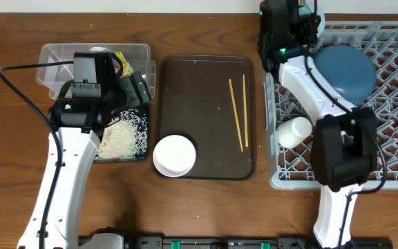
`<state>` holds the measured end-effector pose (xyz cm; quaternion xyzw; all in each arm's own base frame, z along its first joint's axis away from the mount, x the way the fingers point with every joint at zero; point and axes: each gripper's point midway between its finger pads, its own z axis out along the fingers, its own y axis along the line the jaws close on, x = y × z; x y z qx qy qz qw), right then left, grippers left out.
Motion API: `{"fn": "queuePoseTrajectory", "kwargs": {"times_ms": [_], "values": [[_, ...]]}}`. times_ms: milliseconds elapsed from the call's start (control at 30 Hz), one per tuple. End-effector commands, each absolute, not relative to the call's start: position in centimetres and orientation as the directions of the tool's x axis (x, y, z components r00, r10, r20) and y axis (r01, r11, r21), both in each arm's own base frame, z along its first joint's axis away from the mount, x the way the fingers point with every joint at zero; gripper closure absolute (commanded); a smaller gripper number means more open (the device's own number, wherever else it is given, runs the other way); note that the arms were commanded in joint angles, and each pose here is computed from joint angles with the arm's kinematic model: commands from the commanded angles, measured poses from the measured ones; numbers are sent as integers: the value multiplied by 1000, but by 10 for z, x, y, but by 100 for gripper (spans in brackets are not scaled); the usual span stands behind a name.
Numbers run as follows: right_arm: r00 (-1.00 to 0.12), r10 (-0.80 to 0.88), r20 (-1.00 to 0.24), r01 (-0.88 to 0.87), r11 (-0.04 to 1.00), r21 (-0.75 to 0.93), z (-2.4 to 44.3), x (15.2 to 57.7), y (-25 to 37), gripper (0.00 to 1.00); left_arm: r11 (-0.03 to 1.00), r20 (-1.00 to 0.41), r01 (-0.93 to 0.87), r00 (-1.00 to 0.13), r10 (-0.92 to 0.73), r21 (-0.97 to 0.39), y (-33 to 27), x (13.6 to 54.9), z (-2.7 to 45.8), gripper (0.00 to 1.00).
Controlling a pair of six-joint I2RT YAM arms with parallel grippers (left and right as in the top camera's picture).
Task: Sort waste into correct bins and load items into the dishwasher rack
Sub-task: 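Carry the light-blue bowl into the dish rack and release it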
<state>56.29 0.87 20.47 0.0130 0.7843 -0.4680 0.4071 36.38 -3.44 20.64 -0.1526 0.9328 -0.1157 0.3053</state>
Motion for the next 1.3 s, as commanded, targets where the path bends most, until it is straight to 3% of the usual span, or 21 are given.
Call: {"fn": "queuePoseTrajectory", "kwargs": {"times_ms": [0, 233, 667, 800, 933, 1033, 1100, 1267], "values": [[-711, -370, -598, 393, 496, -774, 191, 559, 7, 99, 929, -532, -219, -769, -353, -300, -32, 364, 204, 8], [-707, -346, -617, 440, 468, -766, 187, 561, -2, 99, 929, -532, -219, -769, -353, -300, -32, 364, 204, 8], [-689, -383, -616, 386, 525, -759, 170, 571, 19, 98, 929, -532, -219, -769, -353, -300, -32, 364, 204, 8], [-677, -404, -616, 371, 536, -759, 170, 570, 36, 88, 928, -532, -219, -770, -354, -300, -32, 364, 204, 8], [-675, -423, -605, 348, 541, -766, 168, 568, 49, 85, 929, -532, -219, -770, -353, -300, -32, 364, 204, 8], [-677, -450, -583, 322, 531, -784, 169, 566, 61, 75, 929, -532, -219, -770, -353, -300, -32, 364, 204, 8], [-674, -453, -584, 333, 519, -787, 172, 563, 67, 39, 929, -532, -219, -769, -353, -300, -32, 364, 204, 8], [-668, -437, -602, 396, 475, -786, 186, 554, 70, 20, 929, -532, -219, -769, -353, -300, -32, 364, 204, 8]]}}
